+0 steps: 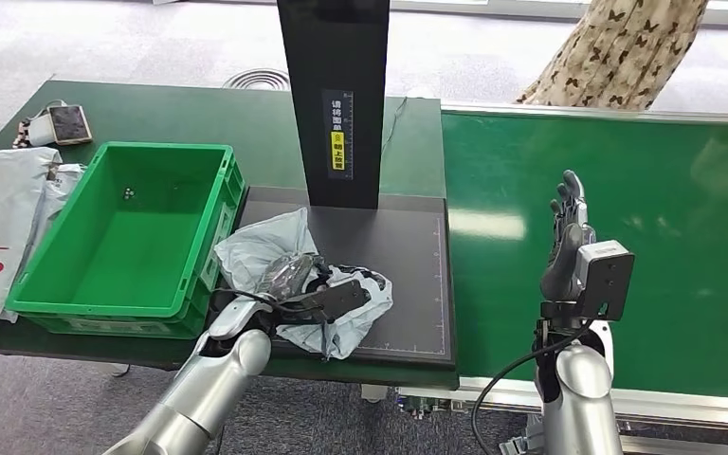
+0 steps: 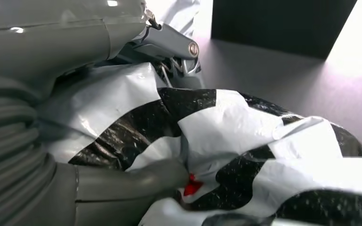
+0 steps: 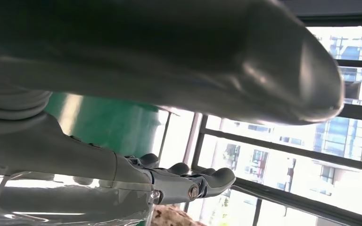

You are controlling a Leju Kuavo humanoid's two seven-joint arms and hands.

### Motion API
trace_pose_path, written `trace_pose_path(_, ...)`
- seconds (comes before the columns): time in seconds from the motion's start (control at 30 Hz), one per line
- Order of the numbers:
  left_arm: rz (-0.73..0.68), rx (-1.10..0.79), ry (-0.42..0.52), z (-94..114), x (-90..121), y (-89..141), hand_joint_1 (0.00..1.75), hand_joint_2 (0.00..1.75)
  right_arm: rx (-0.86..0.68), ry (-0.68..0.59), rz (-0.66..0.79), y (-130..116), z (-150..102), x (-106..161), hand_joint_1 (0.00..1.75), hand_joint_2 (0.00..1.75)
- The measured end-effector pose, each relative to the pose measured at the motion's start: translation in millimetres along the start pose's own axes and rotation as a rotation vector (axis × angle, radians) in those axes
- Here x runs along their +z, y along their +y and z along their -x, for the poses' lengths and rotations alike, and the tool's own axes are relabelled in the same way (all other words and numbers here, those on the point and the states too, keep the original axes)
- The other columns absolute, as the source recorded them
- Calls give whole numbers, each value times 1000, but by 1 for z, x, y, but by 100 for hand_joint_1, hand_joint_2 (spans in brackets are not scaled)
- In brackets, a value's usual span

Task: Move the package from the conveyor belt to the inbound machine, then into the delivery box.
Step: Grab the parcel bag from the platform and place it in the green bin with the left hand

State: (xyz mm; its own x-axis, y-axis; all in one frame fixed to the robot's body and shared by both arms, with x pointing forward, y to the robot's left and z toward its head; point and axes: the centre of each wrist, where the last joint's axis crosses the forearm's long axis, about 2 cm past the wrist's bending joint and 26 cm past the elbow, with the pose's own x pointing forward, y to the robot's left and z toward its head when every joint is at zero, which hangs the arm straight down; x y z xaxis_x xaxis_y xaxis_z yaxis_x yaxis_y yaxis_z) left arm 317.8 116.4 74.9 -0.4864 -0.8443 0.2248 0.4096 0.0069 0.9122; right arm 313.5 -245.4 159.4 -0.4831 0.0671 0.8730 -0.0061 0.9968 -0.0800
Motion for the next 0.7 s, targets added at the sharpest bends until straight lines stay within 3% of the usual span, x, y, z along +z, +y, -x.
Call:
trace_pose_path(0.2, -178, -11, -138, -4, 4, 6, 175, 175, -13, -20, 22, -5, -3, 1, 0, 0)
trace_pose_path(0.47, -265, -23, -175, -6, 6, 15, 175, 175, -11, -31, 35, -9, -5, 1, 0, 0)
trace_pose_path(0.7, -780, -157, -329, -20, 24, 54, 175, 175, -33, -43, 52, -12, -4, 7, 0, 0)
